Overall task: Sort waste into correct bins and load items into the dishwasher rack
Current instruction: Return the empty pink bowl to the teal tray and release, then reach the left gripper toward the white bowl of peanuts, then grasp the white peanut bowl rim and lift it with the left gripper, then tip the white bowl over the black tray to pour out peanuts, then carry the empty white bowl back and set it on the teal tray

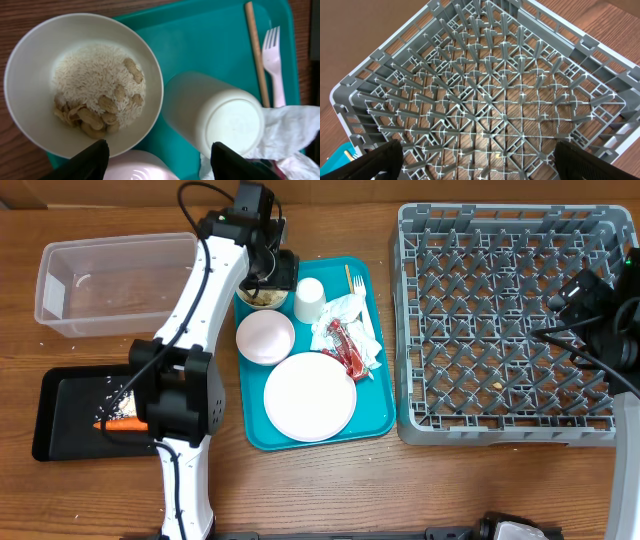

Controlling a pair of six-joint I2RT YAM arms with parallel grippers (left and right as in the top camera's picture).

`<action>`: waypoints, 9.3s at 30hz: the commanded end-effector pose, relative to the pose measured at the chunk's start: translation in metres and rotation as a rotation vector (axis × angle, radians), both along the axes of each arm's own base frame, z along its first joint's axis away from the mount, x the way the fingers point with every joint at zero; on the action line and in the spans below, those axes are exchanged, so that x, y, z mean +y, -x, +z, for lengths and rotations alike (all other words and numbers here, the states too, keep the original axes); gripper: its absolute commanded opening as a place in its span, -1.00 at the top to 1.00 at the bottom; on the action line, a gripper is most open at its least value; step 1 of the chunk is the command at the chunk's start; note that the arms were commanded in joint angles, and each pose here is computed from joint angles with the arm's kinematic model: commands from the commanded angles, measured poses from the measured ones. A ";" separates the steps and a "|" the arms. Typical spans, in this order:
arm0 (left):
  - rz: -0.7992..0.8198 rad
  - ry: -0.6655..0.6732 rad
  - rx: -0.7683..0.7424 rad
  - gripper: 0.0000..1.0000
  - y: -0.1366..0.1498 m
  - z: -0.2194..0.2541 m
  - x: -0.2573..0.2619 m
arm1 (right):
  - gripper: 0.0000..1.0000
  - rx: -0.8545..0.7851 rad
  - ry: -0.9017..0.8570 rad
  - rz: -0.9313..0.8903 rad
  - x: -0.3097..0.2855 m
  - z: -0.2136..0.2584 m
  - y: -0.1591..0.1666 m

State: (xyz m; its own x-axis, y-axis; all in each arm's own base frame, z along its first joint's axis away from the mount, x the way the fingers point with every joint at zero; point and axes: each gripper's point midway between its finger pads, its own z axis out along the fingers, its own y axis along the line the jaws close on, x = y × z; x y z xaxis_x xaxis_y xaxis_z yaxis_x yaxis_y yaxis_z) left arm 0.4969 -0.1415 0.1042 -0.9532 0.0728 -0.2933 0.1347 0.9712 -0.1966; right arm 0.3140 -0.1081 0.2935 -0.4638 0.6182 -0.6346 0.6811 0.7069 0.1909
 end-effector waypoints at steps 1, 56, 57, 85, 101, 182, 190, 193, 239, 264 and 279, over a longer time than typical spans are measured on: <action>-0.111 -0.016 -0.023 -0.36 -0.005 -0.005 -0.007 | -1.00 -0.020 0.002 -0.002 0.000 0.006 0.000; -0.055 -0.082 -0.144 0.92 -0.013 0.052 -0.013 | -1.00 -0.020 0.002 -0.002 0.000 0.006 0.000; -0.033 -0.069 -0.157 0.92 -0.010 0.065 -0.012 | -1.00 -0.020 0.002 -0.002 0.000 0.006 0.000; 0.635 0.089 0.014 0.91 0.165 0.191 0.172 | -1.00 -0.020 0.002 -0.002 0.000 0.006 0.000; 0.713 0.616 0.001 0.91 0.182 0.062 0.216 | -1.00 -0.020 0.002 -0.002 0.000 0.006 0.000; 0.653 1.199 -0.376 0.92 0.224 0.090 0.257 | -1.00 0.012 -0.005 -0.002 -0.002 -0.005 -0.006; 0.581 1.089 -0.349 0.92 0.231 0.110 0.242 | -1.00 0.013 -0.005 -0.002 -0.002 -0.005 -0.006; 0.487 1.016 -0.407 0.92 0.232 0.140 0.232 | -1.00 0.013 -0.005 -0.002 -0.002 -0.005 -0.006; 0.235 -0.068 -0.442 0.92 -0.033 0.039 0.018 | -1.00 0.013 -0.005 -0.002 -0.002 -0.005 -0.006; 0.178 -0.044 -0.296 0.55 -0.021 -0.013 0.003 | -1.00 0.013 -0.005 -0.002 -0.002 -0.005 -0.006; 0.083 0.165 -0.381 -1.00 0.032 0.146 -0.017 | -1.00 0.013 -0.005 -0.002 -0.002 -0.005 -0.006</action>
State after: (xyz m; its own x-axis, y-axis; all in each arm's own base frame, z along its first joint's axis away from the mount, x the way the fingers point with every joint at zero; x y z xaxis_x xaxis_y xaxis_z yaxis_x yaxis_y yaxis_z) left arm 0.4793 -0.1414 0.1921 -0.8233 -0.0714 -0.5631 0.0613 0.9750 -0.2134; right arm 0.3183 -0.1091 0.2859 -0.4787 0.6212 -0.6204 0.6852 0.7061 0.1784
